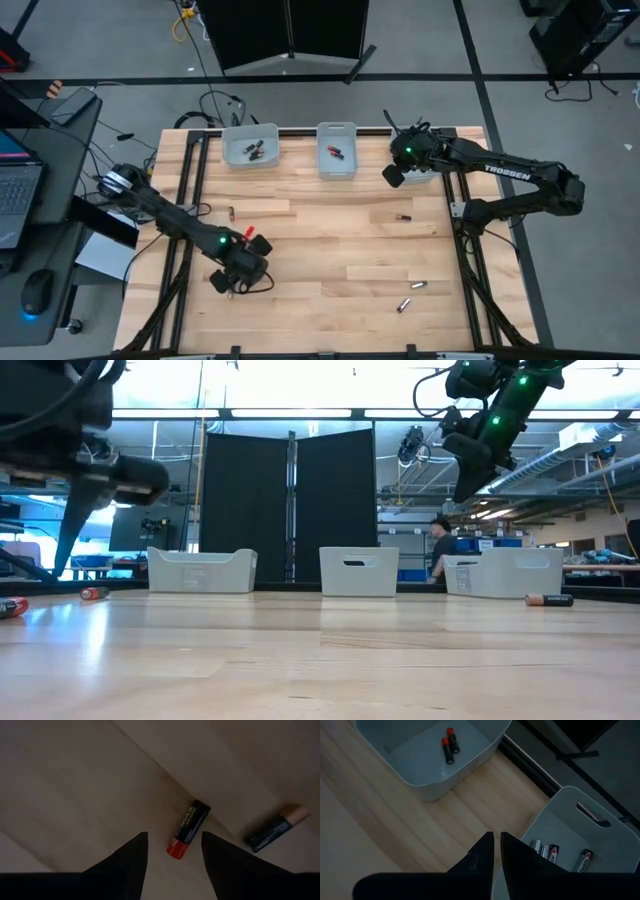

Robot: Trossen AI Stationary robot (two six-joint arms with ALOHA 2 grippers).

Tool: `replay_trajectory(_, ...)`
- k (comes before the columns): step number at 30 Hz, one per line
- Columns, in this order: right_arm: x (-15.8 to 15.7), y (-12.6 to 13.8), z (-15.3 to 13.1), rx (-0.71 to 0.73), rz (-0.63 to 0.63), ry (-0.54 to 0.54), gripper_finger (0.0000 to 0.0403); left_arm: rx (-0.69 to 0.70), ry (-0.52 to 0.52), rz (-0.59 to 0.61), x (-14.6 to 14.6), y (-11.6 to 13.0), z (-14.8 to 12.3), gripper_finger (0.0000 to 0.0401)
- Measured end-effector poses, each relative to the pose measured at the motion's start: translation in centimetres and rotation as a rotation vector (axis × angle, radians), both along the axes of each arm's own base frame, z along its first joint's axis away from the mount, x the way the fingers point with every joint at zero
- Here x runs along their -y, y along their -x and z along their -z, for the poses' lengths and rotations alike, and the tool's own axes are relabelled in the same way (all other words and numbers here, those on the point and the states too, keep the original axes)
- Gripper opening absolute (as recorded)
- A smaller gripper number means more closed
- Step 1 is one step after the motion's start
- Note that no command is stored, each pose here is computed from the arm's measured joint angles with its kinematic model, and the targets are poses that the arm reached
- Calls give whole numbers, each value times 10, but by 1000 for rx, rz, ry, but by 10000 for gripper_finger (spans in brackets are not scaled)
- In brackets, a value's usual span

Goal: Sort batteries
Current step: Put the bottom black orange battery into the middle bin

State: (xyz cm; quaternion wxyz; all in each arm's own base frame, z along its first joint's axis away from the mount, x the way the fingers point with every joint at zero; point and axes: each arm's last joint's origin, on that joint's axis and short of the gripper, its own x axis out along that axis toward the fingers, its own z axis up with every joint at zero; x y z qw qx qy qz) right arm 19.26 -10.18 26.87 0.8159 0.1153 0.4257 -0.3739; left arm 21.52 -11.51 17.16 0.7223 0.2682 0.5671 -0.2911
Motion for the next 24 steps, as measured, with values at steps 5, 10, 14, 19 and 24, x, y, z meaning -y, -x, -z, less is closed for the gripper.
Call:
replay_trajectory(5,0,0,0,-1,0,0,43,-50,-39,59,2,-3,14,193)
replay_trajectory(10,0,0,0,0,-1,0,43,-69,-49,66,3,-4,19,185)
replay_trajectory(14,0,0,0,-3,-5,2,41,-70,-23,70,3,-3,22,157)
replay_trajectory(19,0,0,0,-5,-7,3,37,-74,13,77,1,2,31,98)
replay_trajectory(24,0,0,0,-10,-15,7,36,-80,16,71,1,3,32,46)
